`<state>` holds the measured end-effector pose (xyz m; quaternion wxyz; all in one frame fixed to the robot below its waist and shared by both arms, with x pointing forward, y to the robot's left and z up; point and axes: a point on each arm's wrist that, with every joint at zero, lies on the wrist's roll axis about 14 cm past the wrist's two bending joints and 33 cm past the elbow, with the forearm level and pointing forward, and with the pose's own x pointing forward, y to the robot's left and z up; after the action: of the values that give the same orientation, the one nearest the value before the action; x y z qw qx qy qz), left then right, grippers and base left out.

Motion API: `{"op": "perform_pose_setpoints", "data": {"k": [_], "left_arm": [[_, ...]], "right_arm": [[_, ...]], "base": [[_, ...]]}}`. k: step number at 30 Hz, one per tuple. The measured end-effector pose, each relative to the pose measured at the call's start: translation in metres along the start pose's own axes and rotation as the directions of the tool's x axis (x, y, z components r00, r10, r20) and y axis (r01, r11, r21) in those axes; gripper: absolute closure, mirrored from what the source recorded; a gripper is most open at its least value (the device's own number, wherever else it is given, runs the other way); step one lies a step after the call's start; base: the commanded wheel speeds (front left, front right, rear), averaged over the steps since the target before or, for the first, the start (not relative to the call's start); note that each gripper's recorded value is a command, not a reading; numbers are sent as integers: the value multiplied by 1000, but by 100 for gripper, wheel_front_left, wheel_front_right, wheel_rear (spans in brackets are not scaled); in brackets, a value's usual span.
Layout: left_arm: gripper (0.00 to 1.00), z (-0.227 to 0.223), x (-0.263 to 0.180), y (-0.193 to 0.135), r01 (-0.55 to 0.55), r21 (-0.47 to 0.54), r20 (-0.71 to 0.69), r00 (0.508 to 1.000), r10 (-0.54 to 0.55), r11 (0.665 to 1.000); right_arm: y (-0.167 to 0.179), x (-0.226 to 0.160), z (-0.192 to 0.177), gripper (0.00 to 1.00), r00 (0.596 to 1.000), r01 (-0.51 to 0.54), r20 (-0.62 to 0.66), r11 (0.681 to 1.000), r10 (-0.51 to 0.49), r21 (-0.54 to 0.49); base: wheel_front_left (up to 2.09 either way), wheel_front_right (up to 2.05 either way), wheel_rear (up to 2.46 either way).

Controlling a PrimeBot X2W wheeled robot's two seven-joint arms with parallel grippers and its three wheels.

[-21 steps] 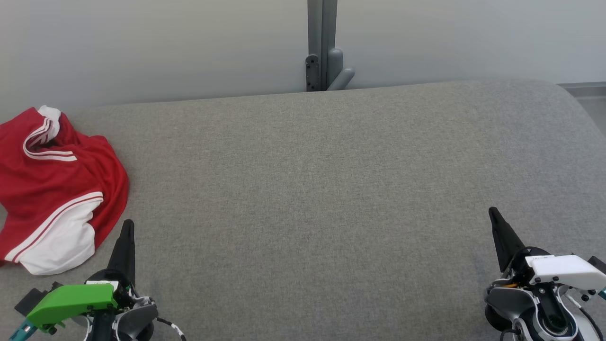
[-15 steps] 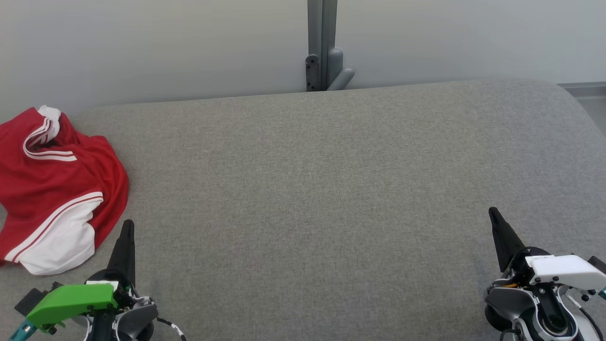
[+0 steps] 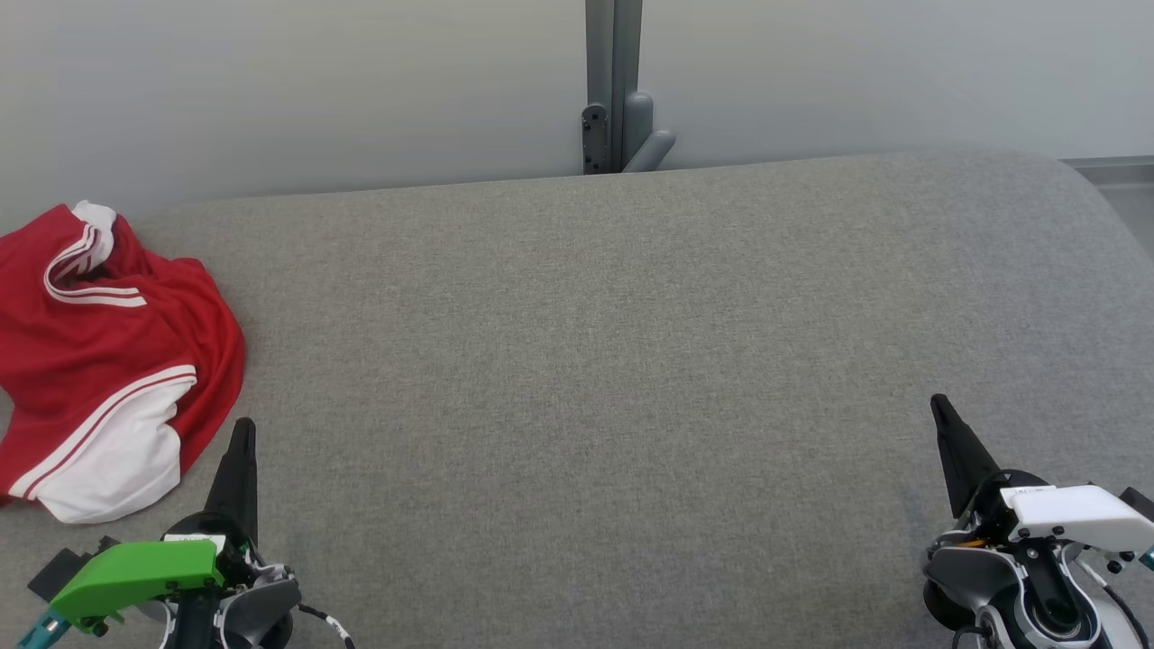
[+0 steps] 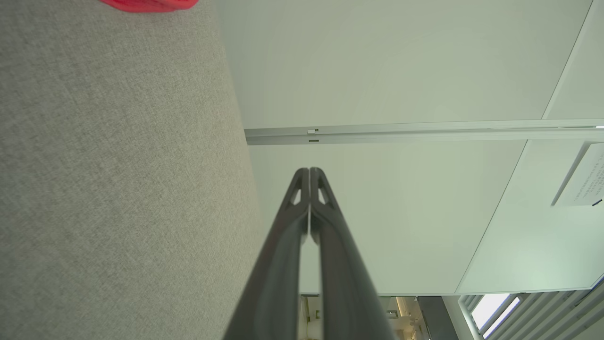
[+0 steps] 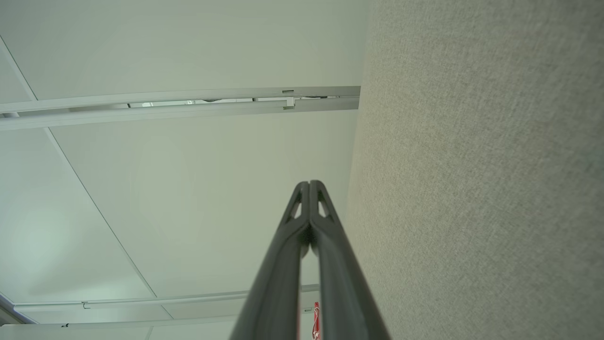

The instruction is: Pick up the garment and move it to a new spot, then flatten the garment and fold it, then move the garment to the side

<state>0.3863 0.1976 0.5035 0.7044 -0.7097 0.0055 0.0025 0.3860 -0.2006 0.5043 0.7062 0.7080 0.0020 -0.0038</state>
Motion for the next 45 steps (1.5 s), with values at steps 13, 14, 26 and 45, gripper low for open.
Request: {"op": "perform_pose_setpoints", "data": {"k": [13, 14, 26, 45], "left_arm": [[100, 0, 0, 0, 0, 0, 0, 1000, 0, 1000], [100, 0, 0, 0, 0, 0, 0, 1000, 0, 1000], [0, -7, -15, 32, -96, -9, -2, 995, 96, 995], [0, -23, -12, 9, -31, 239, -15, 999, 35, 971]], "right_arm": [[0, 0, 0, 100, 1000, 0, 0, 1000, 0, 0], [0, 0, 0, 100, 1000, 0, 0, 1000, 0, 0], [-32, -15, -4, 0, 995, 95, 9, 995, -95, 13], [-18, -20, 0, 0, 997, 62, 58, 979, -52, -196]], "base": [[0, 0, 0], [0, 0, 0], [0, 0, 0], [0, 0, 0]]}}
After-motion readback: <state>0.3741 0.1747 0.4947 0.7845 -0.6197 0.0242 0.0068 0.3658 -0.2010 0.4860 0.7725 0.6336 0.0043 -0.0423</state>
